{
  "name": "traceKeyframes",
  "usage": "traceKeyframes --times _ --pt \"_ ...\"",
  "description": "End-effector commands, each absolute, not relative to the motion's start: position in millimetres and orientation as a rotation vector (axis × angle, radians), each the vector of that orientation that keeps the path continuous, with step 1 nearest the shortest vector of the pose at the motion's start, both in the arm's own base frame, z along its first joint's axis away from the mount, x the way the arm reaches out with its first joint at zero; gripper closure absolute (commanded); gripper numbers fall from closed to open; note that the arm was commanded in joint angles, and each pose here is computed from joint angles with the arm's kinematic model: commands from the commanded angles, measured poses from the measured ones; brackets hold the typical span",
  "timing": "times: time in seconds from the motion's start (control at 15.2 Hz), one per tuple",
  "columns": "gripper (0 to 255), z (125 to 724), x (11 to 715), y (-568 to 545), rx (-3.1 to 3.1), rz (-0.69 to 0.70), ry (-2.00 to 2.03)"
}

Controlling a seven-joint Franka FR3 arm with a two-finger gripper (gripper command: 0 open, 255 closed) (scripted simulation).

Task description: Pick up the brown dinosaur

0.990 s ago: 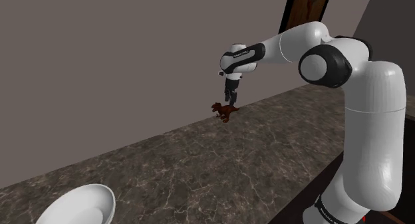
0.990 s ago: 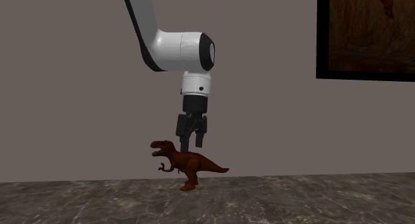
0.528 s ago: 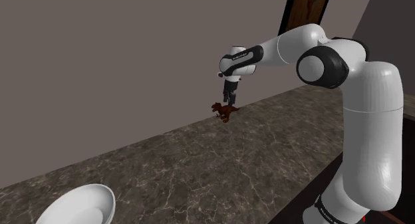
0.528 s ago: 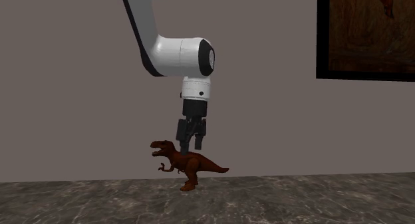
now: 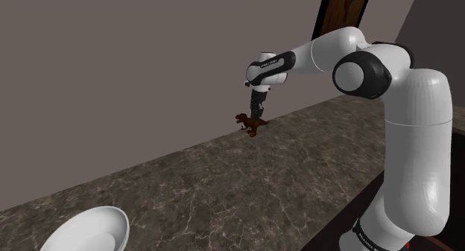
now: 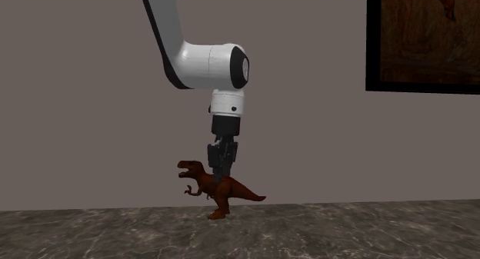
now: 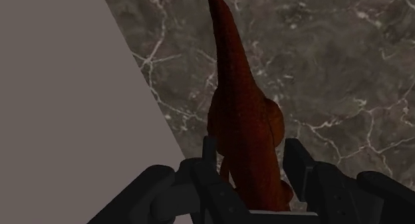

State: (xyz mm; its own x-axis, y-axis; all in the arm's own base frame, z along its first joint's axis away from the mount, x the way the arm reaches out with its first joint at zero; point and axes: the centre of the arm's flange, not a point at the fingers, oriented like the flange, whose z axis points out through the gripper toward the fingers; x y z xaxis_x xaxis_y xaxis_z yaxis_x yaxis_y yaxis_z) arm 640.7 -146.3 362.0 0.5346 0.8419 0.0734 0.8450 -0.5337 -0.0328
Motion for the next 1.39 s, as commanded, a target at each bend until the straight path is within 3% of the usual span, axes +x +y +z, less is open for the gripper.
traceKeyframes --times 0.0,1.32 --pt "255 325.8 635.9 -155.4 -2.687 0.003 -1.451" --pt "255 406.1 645.8 -144.0 -2.690 0.001 -1.452"
